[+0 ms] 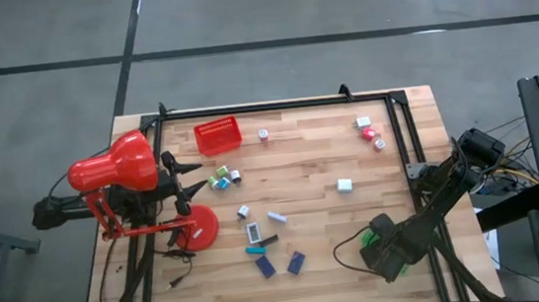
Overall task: Pick & Place Office items
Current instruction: Put the purple charger adapter into the green bin
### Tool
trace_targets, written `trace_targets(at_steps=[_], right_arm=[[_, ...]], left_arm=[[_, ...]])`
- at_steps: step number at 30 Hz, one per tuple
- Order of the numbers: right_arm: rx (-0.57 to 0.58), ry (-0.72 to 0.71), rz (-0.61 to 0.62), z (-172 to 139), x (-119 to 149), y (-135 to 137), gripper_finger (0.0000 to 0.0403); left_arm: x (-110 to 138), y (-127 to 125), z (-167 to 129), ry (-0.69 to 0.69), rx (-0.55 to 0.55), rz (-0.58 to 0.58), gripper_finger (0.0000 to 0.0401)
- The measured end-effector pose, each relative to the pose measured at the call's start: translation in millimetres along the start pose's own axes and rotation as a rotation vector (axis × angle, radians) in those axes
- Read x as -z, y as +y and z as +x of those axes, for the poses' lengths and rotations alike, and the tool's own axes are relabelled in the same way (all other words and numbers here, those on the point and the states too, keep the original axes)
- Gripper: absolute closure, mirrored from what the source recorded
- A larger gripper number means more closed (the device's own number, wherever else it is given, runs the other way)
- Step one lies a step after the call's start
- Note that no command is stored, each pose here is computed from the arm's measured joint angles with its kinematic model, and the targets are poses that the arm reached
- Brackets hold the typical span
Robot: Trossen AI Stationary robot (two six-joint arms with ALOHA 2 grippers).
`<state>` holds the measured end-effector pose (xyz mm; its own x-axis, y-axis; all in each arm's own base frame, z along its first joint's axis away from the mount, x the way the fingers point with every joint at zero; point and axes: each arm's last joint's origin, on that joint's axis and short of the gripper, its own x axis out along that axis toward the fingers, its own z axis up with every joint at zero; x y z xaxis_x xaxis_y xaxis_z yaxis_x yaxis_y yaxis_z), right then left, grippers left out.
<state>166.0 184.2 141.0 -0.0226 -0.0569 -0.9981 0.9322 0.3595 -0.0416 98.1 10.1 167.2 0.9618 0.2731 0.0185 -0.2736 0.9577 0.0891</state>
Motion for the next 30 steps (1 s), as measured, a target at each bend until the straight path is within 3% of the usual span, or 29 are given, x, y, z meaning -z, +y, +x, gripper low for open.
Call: trace_targets(at_steps=[7, 22, 30], right_arm=[[0.0, 0.001, -0.004, 0.2, 0.0, -0.1, 0.0249], [0.005, 0.0, -0.003, 0.3, -0.3, -0.4, 0.0161], [0.003, 0.0, -0.003, 0.3, -0.2, -0.3, 0.0138]], left_arm=[[0.0, 0.0, 0.0, 0.0, 0.0, 0.0, 0.0156], [-0.1, 0.0, 0.0, 0.0, 0.0, 0.0, 0.0156], [0.0, 0.0, 0.0, 0.0, 0.0, 0.0, 0.0156]])
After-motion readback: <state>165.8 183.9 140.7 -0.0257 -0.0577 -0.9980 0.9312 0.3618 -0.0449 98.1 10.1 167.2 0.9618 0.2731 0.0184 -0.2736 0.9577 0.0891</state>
